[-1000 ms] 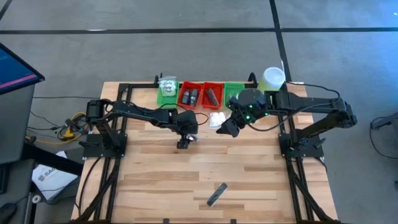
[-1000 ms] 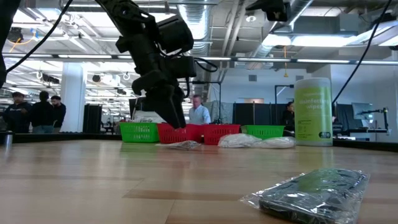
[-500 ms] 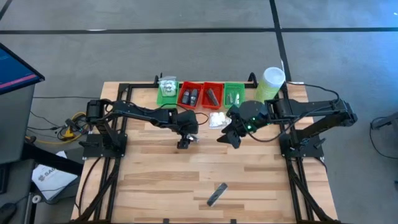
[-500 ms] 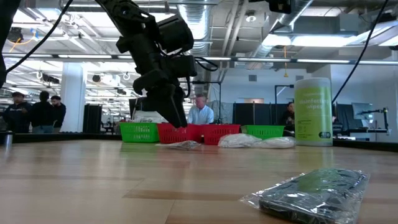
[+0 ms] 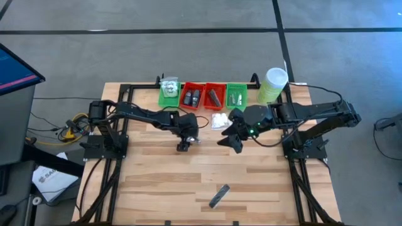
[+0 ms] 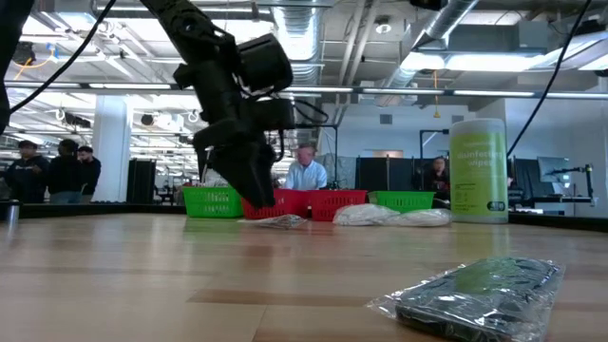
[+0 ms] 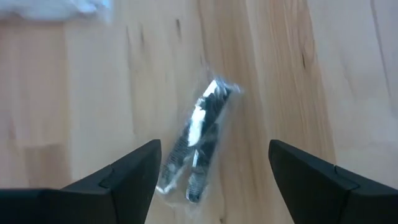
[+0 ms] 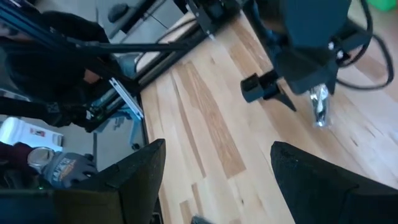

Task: Pick & Place Travel size toiletries
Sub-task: Put the nail cutter into the right green basket

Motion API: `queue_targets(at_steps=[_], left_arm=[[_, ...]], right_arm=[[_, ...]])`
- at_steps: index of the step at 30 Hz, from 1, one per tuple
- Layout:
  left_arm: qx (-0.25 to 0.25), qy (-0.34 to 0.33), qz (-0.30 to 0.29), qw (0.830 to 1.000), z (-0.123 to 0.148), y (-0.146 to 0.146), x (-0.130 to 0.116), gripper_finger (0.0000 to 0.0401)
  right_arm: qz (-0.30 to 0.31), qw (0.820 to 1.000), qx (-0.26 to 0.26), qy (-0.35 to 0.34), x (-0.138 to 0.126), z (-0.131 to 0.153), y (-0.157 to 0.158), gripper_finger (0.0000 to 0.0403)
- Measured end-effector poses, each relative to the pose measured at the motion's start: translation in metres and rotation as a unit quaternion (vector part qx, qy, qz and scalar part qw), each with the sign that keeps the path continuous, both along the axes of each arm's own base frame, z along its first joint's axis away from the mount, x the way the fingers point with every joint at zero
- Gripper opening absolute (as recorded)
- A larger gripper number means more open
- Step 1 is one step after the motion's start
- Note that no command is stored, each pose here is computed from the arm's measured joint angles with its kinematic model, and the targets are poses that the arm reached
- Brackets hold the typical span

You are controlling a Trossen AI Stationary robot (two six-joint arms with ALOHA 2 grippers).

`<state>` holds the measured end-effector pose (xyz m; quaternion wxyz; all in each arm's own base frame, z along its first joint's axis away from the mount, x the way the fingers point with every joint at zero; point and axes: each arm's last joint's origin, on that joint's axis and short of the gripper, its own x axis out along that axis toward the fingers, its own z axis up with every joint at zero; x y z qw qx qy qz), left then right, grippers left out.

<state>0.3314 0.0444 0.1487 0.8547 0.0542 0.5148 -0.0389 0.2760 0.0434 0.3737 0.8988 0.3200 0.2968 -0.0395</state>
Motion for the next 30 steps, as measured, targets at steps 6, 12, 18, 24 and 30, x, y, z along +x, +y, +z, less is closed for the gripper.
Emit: queue_targets(at_steps=[6, 12, 18, 24, 30], left_arm=[[-0.003, 0.014, 0.0, 1.0, -0.0081, -0.0009, -0.0063, 0.0289], [-0.003, 0.015, 0.0, 1.0, -0.0091, -0.001, -0.0071, 0.0289], [-0.003, 0.015, 0.0, 1.0, -0.0092, -0.0011, -0.0071, 0.0289], [-0.003, 0.015, 0.001, 1.0, -0.0092, -0.001, -0.0071, 0.0289], [-0.004, 0.016, 0.008, 1.0, -0.0092, -0.0015, -0.0071, 0.0289]], right_arm=[[0.001, 1.0, -0.002, -0.019, 0.0021, 0.003, -0.0006, 0.0281], [-0.007, 1.0, -0.002, -0.02, 0.003, 0.0033, -0.0054, 0.0281], [-0.008, 1.0, -0.001, -0.02, 0.003, 0.0033, -0.0059, 0.0281], [-0.009, 1.0, 0.002, -0.02, 0.003, 0.0033, -0.006, 0.0281], [-0.01, 1.0, 0.003, -0.021, 0.0033, 0.0035, -0.006, 0.0281]])
